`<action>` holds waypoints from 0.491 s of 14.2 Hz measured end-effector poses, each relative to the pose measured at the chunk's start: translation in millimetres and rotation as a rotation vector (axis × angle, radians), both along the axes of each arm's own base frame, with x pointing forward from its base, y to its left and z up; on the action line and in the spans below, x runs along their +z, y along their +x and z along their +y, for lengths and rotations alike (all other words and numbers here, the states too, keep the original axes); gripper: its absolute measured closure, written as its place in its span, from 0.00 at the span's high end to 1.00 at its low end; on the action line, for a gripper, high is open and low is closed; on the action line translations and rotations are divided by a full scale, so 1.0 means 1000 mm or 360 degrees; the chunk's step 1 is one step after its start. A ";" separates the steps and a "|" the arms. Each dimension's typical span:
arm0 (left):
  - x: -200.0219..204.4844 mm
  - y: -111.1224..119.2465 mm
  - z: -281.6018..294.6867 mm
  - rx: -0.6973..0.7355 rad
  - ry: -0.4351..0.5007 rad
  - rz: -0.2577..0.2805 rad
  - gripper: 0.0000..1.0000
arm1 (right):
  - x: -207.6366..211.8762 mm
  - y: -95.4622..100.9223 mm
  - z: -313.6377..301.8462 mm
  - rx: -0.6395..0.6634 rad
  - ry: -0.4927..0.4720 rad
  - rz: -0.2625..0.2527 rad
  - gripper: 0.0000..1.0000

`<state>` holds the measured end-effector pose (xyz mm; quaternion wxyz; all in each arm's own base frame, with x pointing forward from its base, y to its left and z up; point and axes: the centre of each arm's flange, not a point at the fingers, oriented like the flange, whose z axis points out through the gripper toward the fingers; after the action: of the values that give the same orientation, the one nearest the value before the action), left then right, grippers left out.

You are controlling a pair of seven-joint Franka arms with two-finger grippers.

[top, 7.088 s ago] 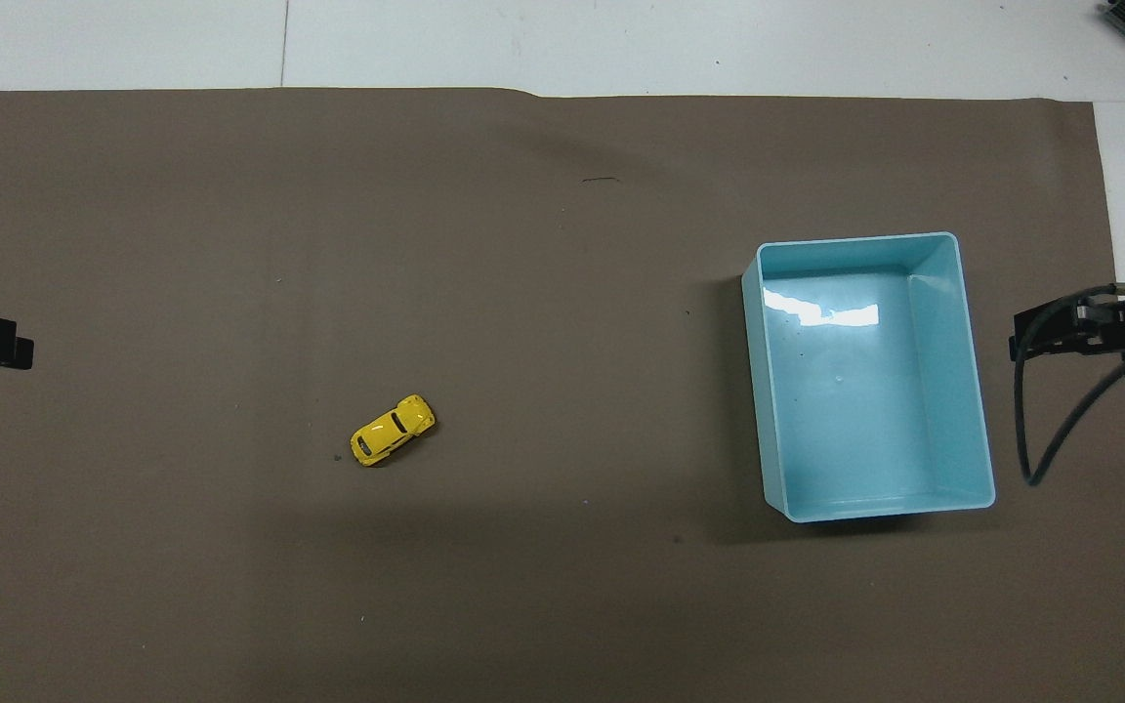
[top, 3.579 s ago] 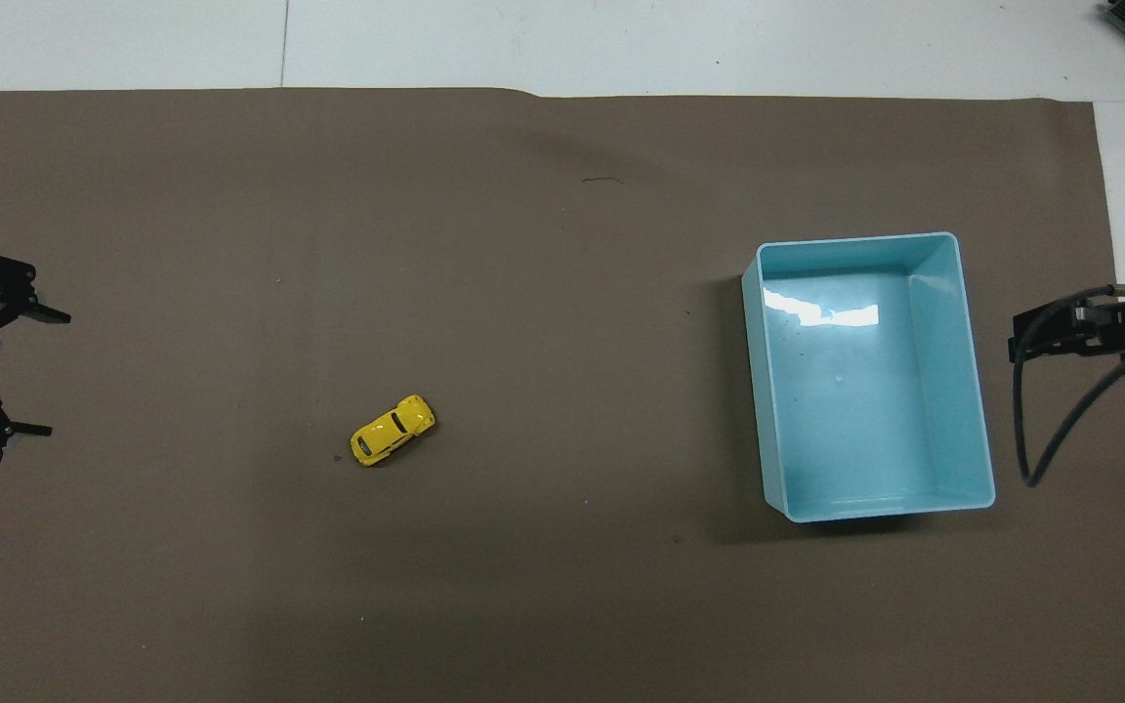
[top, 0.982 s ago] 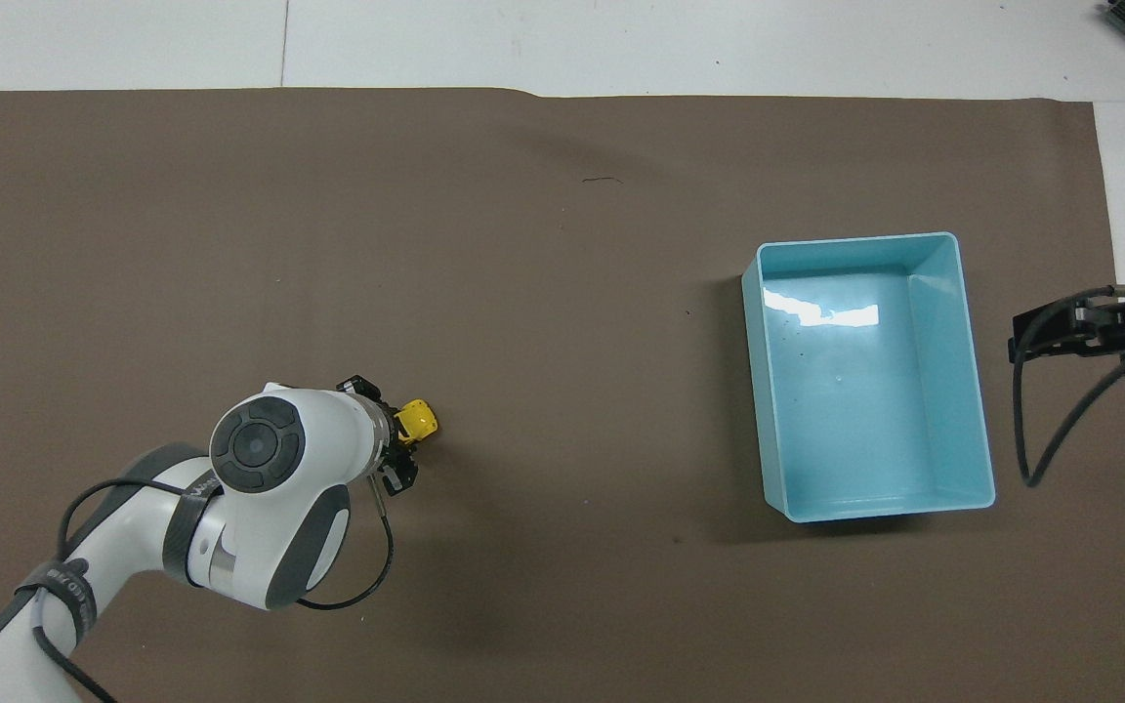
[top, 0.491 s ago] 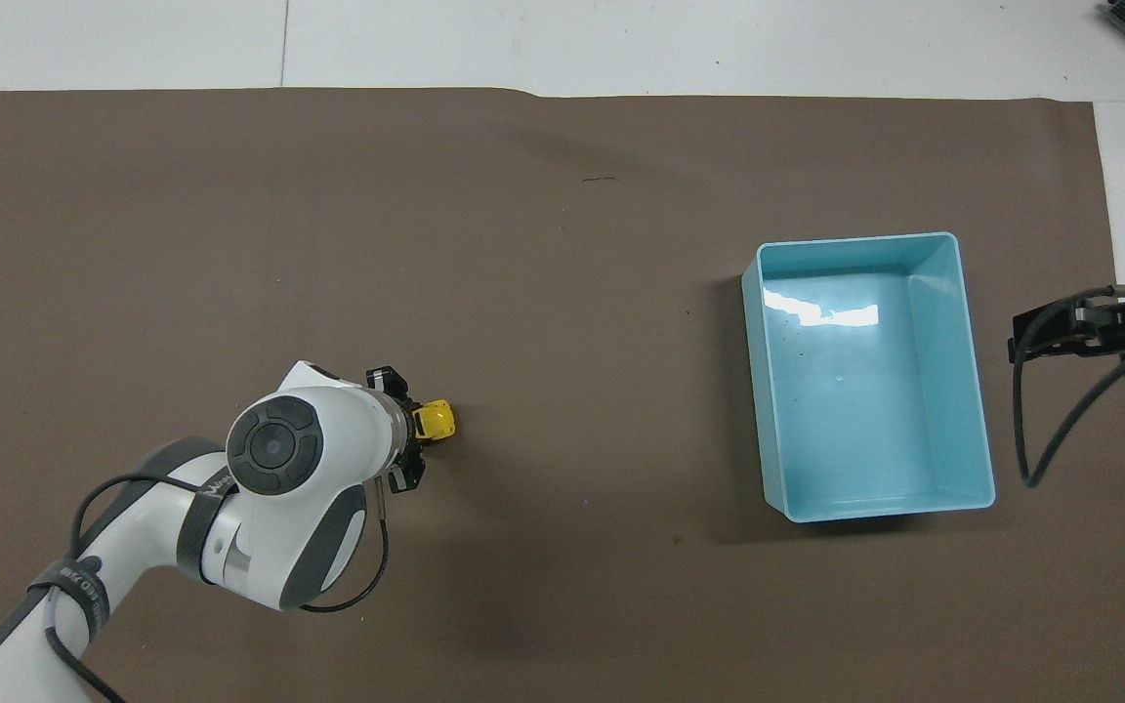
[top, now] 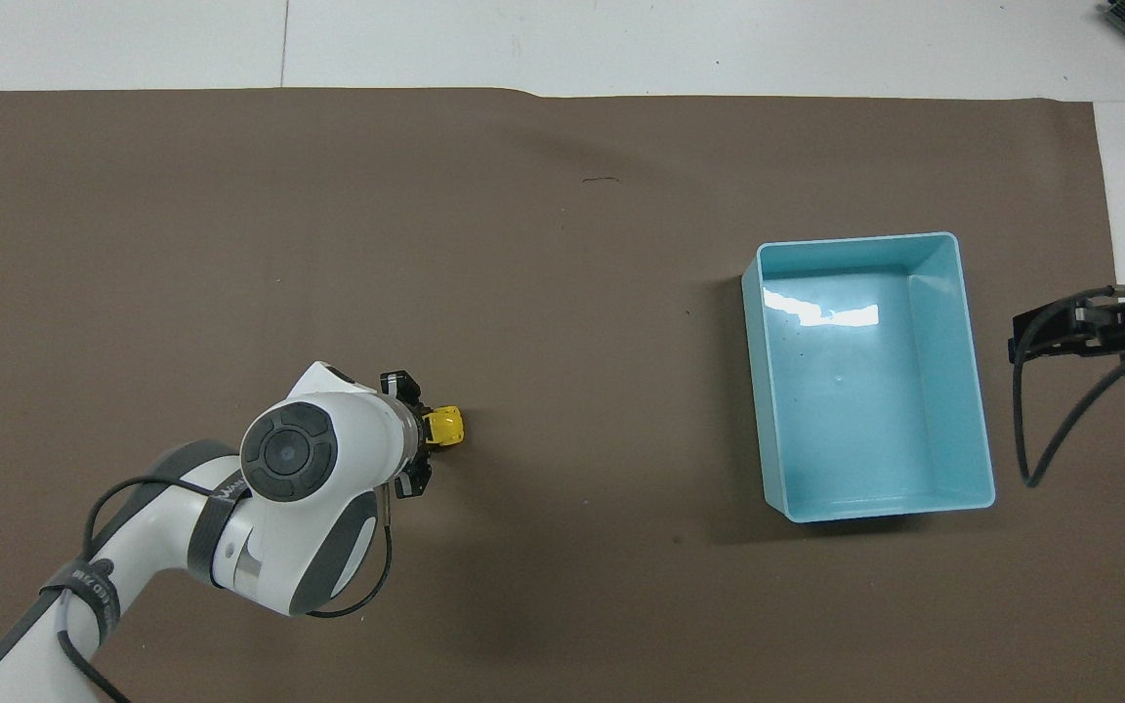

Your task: Wind up and store yellow beetle car

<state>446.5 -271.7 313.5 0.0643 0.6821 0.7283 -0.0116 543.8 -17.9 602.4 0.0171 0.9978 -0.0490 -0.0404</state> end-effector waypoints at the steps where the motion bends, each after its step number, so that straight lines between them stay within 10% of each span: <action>1: -0.005 0.001 0.001 0.0019 0.0004 0.0012 0.44 | 0.000 0.000 0.000 0.0000 0.0000 0.0000 1.00; 7: -0.008 0.005 0.004 0.0149 -0.0016 0.0020 0.44 | 0.000 0.000 0.000 0.0000 0.0000 0.0000 1.00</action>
<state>451.0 -267.6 305.4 0.0636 0.6470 0.7597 -0.0166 543.7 -17.9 602.4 0.0171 0.9978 -0.0490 -0.0404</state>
